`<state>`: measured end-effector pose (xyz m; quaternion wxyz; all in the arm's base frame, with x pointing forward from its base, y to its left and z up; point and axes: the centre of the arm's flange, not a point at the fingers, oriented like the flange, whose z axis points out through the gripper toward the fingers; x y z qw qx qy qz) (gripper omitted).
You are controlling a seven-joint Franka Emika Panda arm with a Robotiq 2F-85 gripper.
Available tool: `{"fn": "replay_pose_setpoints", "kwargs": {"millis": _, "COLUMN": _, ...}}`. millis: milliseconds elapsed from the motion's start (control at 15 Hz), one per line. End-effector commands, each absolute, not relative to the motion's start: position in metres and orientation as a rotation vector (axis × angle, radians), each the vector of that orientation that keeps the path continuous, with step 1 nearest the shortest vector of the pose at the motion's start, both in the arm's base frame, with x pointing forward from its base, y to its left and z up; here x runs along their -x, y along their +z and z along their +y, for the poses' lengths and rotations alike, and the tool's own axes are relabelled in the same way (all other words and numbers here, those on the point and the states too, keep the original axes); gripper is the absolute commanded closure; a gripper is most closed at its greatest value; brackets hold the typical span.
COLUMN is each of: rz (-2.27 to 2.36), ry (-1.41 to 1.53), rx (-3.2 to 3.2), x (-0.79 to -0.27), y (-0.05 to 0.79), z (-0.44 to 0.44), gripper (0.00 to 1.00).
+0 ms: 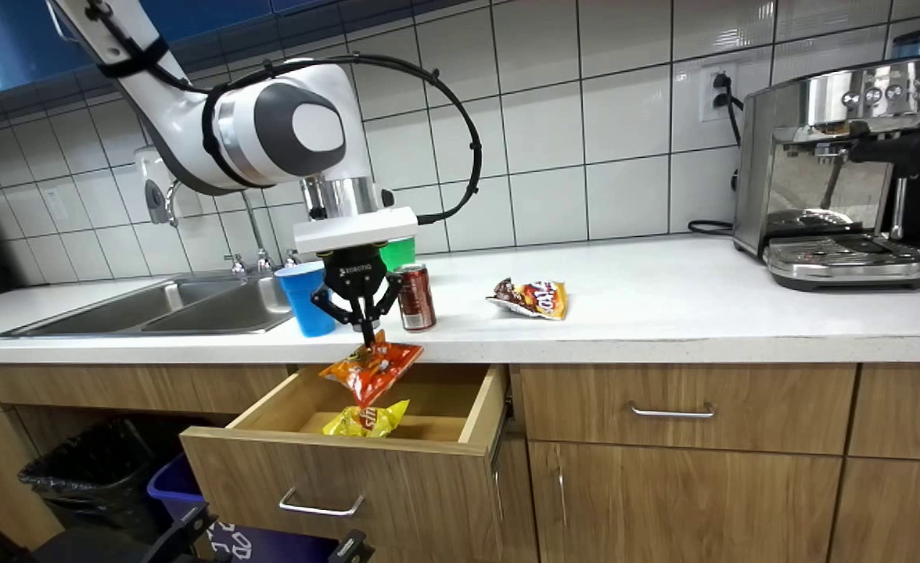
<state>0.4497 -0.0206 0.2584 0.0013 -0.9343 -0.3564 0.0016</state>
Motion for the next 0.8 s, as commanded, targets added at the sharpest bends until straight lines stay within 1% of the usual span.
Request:
{"fn": "replay_pose_setpoints", "kwargs": {"millis": 0, "rz": -1.157, "ry": -0.005, "rx": 2.942, "x": -0.449, "y": 0.256, "z": -0.019, "gripper": 0.74}}
{"fn": "replay_pose_setpoints", "kwargs": {"millis": 67, "rz": -1.160, "ry": -0.004, "rx": 2.942, "x": -0.449, "y": 0.256, "z": -0.019, "gripper": 0.73}}
{"fn": "replay_pose_setpoints", "kwargs": {"millis": 200, "rz": -1.161, "ry": -0.003, "rx": 2.941, "x": -0.449, "y": 0.255, "z": -0.019, "gripper": 0.60}}
{"fn": "replay_pose_setpoints", "kwargs": {"millis": 667, "rz": -1.135, "ry": -0.021, "rx": 2.948, "x": -0.452, "y": 0.267, "z": -0.020, "gripper": 0.06}}
{"fn": "replay_pose_setpoints", "kwargs": {"millis": 733, "rz": -1.137, "ry": -0.011, "rx": 2.942, "x": -0.451, "y": 0.271, "z": -0.020, "gripper": 0.01}}
